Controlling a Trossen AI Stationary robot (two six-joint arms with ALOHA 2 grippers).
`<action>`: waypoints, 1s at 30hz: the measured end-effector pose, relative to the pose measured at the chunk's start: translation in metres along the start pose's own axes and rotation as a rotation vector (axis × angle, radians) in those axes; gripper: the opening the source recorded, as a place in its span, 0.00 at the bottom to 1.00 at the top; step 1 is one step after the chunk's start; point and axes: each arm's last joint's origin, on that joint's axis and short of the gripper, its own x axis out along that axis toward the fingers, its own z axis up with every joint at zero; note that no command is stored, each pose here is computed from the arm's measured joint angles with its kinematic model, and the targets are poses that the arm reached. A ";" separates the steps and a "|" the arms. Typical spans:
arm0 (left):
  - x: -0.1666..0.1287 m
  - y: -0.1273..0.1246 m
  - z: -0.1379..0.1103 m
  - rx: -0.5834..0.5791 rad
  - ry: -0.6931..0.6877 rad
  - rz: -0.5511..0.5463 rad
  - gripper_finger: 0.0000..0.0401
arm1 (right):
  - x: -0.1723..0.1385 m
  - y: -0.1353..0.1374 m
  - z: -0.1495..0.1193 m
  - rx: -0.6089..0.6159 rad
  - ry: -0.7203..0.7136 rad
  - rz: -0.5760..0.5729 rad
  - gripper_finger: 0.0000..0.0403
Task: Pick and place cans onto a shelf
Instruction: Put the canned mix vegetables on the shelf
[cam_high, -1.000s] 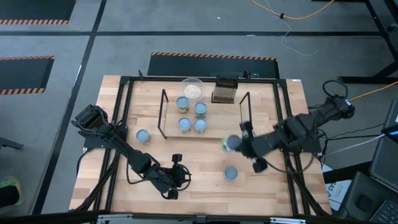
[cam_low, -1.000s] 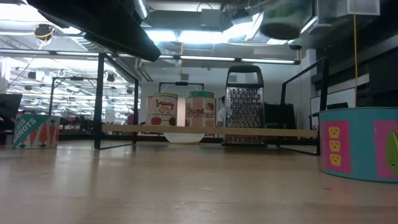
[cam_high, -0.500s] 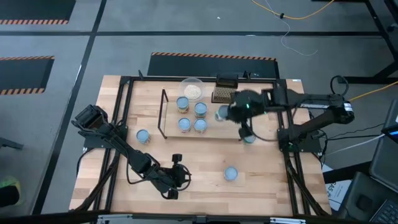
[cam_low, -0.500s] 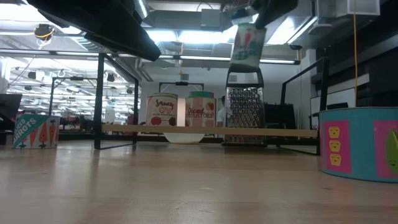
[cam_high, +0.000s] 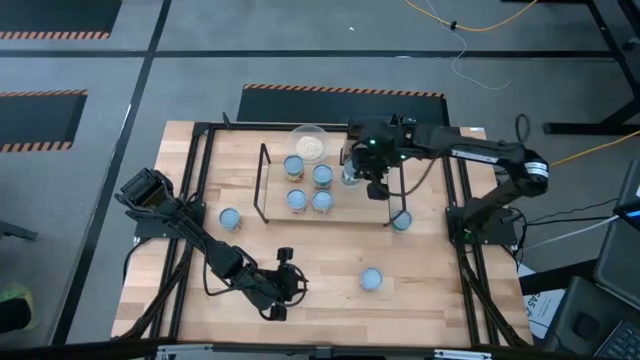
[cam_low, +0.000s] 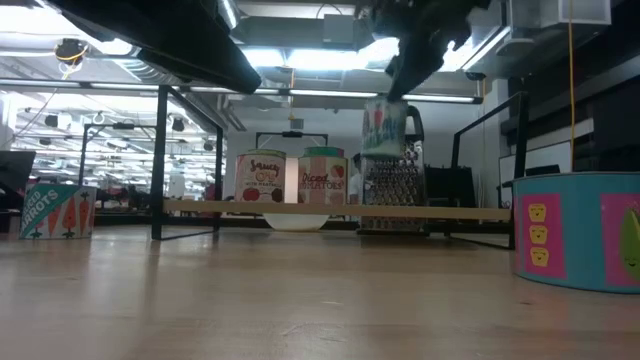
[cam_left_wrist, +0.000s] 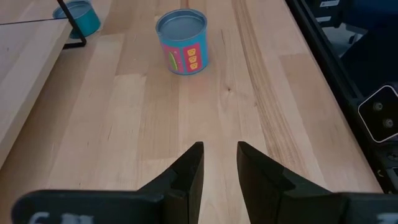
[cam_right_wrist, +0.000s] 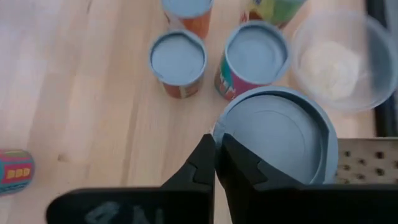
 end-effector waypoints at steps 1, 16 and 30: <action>0.000 0.000 0.000 0.000 0.000 0.000 0.22 | 0.006 -0.003 0.000 0.006 0.013 0.004 0.04; 0.000 0.000 0.000 0.000 0.000 -0.001 0.22 | 0.067 -0.024 -0.009 0.019 0.156 0.056 0.04; 0.000 0.000 0.000 -0.001 0.000 -0.002 0.22 | 0.068 -0.024 -0.009 0.030 0.143 0.072 0.04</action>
